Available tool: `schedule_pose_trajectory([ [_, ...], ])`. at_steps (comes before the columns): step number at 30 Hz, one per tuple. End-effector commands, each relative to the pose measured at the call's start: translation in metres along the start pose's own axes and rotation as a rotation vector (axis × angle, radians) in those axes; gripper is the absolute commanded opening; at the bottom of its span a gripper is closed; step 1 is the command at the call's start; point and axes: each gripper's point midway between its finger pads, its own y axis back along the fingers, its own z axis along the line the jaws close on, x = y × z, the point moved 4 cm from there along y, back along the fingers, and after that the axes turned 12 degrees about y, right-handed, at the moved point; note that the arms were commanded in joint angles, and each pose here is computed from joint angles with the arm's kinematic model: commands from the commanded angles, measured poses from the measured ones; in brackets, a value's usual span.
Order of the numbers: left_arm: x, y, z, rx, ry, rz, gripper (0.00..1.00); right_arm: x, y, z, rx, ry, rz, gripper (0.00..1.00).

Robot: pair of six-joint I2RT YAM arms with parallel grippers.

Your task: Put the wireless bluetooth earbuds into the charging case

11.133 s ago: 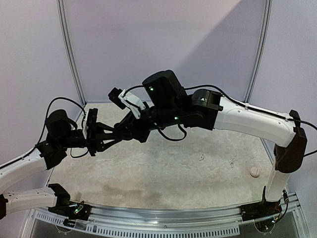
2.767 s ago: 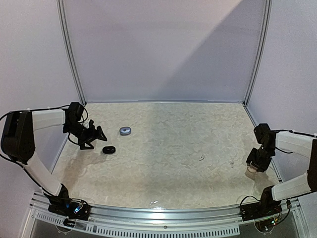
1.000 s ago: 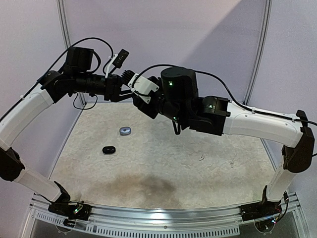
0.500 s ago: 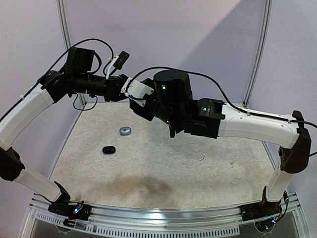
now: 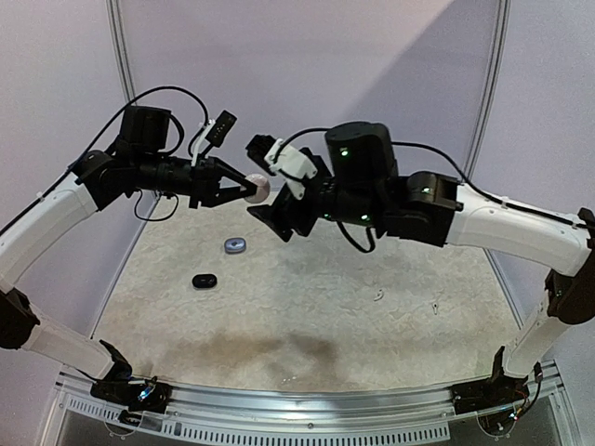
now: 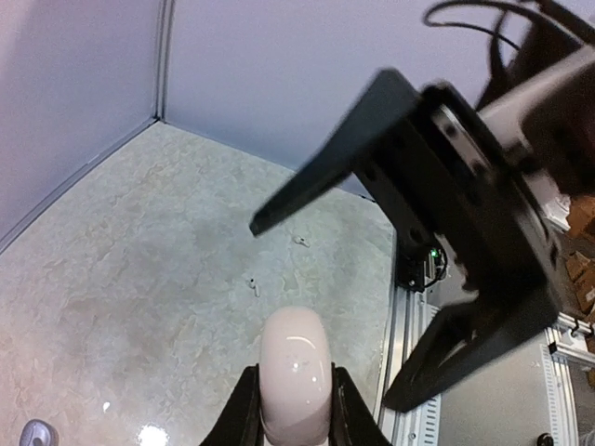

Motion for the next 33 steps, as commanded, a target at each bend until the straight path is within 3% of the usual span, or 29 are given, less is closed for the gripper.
schedule_pose_trajectory([
  [1,-0.004,0.014,-0.030,0.164,-0.189,-0.095,0.00,-0.011,0.033,0.017,-0.299,-0.181,-0.117,0.85],
  [5,0.000,0.018,-0.041,0.234,-0.222,-0.099,0.00,-0.008,0.030,0.023,-0.367,-0.213,-0.115,0.77],
  [11,0.008,0.019,-0.045,0.261,-0.237,-0.077,0.00,-0.004,0.018,0.024,-0.438,-0.293,-0.095,0.51],
  [26,0.024,0.020,-0.048,0.285,-0.299,-0.016,0.00,-0.013,0.015,0.018,-0.447,-0.282,-0.131,0.57],
  [33,0.026,0.019,-0.048,0.286,-0.306,-0.010,0.00,-0.015,0.013,0.017,-0.451,-0.267,-0.129,0.36],
])
